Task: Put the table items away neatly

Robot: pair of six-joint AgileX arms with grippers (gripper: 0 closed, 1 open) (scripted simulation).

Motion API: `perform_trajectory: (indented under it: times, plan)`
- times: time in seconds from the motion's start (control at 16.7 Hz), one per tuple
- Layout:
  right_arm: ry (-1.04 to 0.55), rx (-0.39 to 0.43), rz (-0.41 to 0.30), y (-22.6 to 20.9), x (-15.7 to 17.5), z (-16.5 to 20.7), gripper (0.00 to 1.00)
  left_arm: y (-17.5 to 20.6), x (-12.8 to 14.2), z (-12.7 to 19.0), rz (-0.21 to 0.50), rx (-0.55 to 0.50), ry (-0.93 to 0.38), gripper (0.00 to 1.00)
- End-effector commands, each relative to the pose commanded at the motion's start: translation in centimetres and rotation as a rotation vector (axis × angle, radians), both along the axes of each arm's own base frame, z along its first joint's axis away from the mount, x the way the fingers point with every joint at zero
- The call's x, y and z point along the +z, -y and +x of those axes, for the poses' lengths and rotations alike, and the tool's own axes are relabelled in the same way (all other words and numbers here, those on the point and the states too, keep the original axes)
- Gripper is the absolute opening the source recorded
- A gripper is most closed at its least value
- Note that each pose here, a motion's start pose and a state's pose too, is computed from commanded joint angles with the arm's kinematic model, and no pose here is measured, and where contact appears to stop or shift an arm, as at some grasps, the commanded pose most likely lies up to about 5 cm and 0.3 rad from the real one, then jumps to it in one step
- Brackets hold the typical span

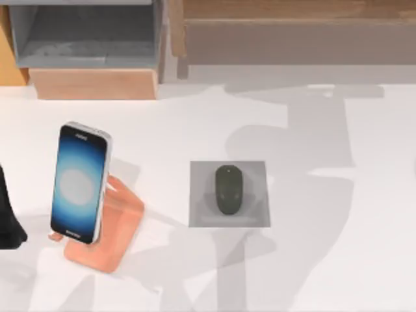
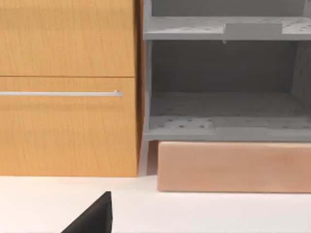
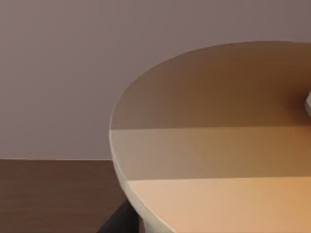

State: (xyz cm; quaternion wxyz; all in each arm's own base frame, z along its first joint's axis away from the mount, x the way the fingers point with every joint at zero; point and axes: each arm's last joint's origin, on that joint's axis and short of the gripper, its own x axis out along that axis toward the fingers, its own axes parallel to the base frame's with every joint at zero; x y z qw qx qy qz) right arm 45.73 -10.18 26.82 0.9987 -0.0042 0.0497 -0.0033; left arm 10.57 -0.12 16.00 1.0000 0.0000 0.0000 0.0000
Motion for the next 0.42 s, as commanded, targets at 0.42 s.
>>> perform_trajectory:
  times: [0.42]
  plan:
    - [0.0, 0.0, 0.0, 0.0, 0.0, 0.0, 1.0, 0.0, 0.0, 0.0, 0.0, 0.0, 0.0, 1.0]
